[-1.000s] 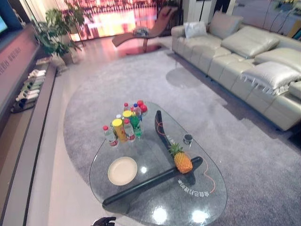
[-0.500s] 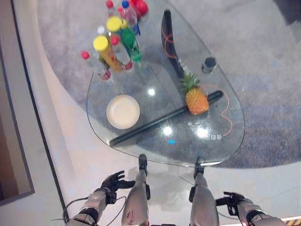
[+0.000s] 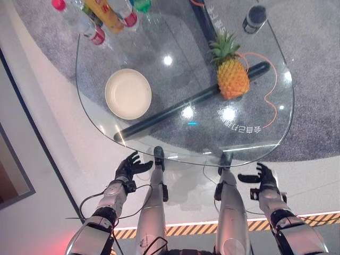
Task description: Pick up the fruit to the plate
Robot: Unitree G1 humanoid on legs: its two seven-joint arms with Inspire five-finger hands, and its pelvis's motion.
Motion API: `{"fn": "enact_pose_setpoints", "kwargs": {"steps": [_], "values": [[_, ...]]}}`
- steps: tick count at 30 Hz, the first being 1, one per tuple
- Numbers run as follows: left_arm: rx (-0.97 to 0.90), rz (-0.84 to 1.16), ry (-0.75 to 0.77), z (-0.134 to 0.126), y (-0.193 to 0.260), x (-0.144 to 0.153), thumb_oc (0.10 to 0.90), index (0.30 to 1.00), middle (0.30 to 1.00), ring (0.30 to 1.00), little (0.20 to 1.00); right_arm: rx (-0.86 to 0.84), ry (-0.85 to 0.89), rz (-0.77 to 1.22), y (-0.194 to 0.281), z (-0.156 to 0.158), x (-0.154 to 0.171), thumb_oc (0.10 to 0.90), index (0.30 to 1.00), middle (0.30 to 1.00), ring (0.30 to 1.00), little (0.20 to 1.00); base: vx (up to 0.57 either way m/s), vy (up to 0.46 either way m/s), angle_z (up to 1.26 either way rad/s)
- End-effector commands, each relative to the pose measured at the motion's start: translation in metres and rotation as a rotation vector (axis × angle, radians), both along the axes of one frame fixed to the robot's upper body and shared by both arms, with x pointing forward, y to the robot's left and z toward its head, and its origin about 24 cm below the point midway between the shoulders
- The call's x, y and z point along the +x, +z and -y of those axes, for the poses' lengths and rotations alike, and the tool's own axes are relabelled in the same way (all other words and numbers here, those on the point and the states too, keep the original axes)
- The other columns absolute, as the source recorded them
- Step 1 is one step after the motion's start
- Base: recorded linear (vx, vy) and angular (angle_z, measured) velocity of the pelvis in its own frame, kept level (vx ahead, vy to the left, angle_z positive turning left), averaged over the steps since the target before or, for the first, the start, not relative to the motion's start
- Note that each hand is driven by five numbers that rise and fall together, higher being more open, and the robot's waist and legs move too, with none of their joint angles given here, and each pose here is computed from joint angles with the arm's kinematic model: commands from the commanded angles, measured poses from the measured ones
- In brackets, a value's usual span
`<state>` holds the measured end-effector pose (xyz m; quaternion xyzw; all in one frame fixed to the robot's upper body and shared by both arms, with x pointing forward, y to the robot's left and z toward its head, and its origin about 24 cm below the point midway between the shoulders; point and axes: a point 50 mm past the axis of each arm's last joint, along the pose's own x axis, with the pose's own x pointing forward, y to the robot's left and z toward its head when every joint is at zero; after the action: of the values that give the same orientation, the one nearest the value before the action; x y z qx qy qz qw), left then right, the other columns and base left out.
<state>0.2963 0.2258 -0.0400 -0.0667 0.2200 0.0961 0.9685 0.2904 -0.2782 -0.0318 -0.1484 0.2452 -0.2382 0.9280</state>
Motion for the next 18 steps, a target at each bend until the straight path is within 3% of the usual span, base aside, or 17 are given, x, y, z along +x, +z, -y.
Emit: {"fn": "enact_pose_setpoints", "kwargs": {"steps": [1,18], "values": [[0.077,0.030,0.168,-0.037,0.007,-0.008,0.800,0.900,0.900,0.900,0.900,-0.035,-0.093,-0.008,-0.009,0.015,-0.020,0.800,0.900,0.900,0.900,0.900,-0.02,-0.036,0.08],[0.114,0.055,0.224,-0.048,0.015,-0.004,0.800,0.900,0.900,0.900,0.900,-0.037,-0.167,0.115,0.013,0.026,-0.006,0.800,0.900,0.900,0.900,0.900,0.00,-0.002,0.00]]}}
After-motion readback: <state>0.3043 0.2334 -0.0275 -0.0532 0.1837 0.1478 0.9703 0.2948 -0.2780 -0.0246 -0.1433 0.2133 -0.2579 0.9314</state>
